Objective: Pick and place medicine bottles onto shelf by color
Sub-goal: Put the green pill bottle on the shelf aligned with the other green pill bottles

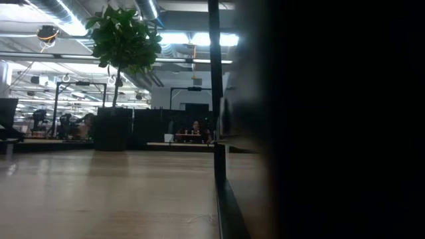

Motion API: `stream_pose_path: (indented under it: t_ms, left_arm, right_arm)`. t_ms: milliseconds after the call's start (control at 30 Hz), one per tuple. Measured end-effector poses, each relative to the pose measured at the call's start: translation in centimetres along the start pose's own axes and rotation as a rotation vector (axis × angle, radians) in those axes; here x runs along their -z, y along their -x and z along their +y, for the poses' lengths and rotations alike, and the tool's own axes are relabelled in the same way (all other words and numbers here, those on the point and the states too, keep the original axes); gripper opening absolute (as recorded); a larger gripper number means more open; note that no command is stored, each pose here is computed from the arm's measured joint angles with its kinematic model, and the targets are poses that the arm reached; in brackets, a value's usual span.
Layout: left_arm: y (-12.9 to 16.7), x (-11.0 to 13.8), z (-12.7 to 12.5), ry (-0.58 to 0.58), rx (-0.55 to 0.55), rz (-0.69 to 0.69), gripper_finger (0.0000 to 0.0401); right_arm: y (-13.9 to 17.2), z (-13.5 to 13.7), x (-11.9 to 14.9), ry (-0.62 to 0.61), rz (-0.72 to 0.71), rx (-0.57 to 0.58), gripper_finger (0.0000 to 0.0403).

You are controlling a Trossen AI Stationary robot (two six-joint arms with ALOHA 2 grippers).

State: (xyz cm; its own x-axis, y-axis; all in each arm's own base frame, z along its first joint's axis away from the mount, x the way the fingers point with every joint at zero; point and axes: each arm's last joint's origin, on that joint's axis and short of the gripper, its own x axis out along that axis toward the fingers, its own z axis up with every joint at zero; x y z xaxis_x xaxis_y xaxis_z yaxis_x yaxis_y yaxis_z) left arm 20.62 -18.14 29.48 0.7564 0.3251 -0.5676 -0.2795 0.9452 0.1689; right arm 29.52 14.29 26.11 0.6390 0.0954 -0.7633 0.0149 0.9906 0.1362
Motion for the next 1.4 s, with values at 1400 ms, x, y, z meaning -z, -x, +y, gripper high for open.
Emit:
stream_pose_path:
  t_ms: [1400]
  left_arm:
    - [0.4,-0.7,-1.9,-0.183,0.319,0.039,0.0244]
  right_arm:
    - [-6.3,2.1,2.0,0.062,0.110,-0.067,0.0123]
